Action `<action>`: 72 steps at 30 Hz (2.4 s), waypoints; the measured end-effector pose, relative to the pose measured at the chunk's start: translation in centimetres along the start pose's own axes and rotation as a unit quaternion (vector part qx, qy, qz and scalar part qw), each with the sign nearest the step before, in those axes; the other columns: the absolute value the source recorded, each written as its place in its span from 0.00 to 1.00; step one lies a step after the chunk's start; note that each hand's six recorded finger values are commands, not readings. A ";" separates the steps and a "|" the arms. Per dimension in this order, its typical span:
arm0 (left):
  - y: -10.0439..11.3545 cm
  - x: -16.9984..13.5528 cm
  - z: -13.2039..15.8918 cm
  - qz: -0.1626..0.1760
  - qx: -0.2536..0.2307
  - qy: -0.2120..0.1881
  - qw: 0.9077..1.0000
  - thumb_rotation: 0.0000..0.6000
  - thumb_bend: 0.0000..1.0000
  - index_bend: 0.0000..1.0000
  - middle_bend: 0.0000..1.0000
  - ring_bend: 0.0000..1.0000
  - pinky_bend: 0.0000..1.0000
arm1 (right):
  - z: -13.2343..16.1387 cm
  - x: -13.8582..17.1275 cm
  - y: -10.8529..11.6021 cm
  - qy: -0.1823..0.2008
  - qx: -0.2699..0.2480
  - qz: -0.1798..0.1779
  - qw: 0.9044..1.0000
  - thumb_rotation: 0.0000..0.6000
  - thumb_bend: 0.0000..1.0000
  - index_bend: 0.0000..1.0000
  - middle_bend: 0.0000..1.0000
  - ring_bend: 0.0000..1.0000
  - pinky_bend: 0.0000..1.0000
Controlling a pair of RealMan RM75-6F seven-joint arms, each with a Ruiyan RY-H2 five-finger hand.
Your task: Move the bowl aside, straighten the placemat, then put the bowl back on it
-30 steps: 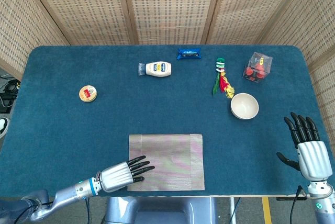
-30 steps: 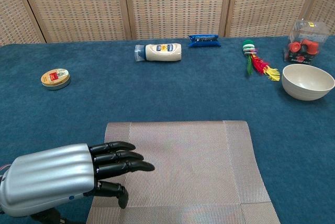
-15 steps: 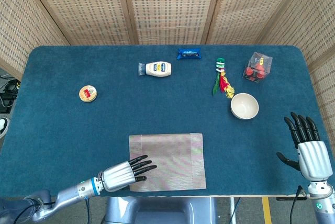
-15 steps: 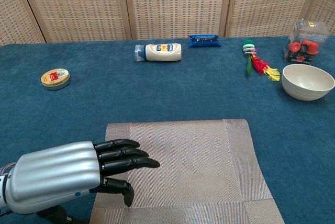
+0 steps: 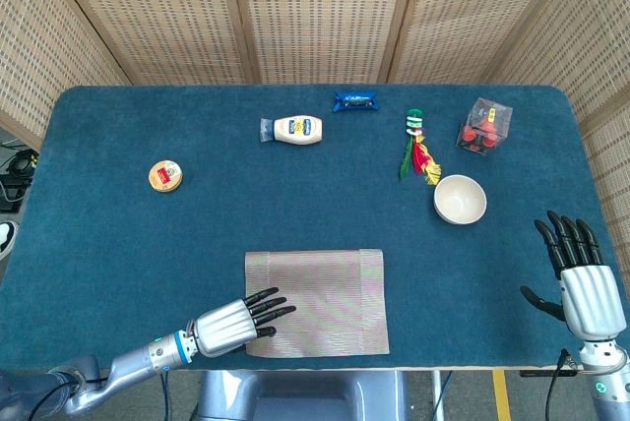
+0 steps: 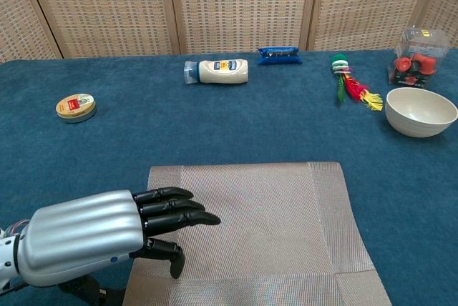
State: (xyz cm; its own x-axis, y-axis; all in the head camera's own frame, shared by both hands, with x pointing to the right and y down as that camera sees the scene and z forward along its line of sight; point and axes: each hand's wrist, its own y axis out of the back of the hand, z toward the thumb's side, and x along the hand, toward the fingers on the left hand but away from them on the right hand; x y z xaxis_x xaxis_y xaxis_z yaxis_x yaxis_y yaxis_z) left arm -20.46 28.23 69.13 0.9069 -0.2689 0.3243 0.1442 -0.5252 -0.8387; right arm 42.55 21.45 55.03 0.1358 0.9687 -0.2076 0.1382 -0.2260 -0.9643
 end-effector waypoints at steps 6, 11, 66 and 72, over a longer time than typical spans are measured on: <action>-0.3 0.2 0.2 -0.003 -0.002 -0.002 1.000 1.00 0.40 0.47 0.00 0.00 0.00 | 0.1 0.0 0.0 0.002 0.000 0.000 1.000 1.00 0.00 0.07 0.00 0.00 0.00; -0.4 0.3 0.2 -0.003 -0.005 0.001 1.000 1.00 0.49 0.51 0.00 0.00 0.00 | 0.1 0.0 0.1 0.003 -0.001 -0.002 1.000 1.00 0.00 0.08 0.00 0.00 0.00; 11.3 -4.0 -25.2 0.209 -0.254 0.532 0.780 1.00 0.63 0.82 0.00 0.00 0.00 | 1.1 0.4 0.1 0.018 0.001 -0.003 1.000 1.00 0.00 0.08 0.00 0.00 0.00; 11.0 -6.7 -26.9 0.203 -0.213 0.579 0.761 1.00 0.63 0.82 0.00 0.00 0.00 | 1.1 0.5 0.1 0.019 0.000 -0.001 1.000 1.00 0.00 0.08 0.00 0.00 0.00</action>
State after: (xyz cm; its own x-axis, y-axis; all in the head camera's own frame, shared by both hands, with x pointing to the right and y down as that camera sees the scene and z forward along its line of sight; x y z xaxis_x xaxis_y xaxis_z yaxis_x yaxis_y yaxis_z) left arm -35.61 2.51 69.54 -0.1487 -0.8798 0.4515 -0.4196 -0.3573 -0.8344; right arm 41.53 22.05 54.69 0.1727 0.9645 -0.1997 0.1388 -0.2245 -0.9645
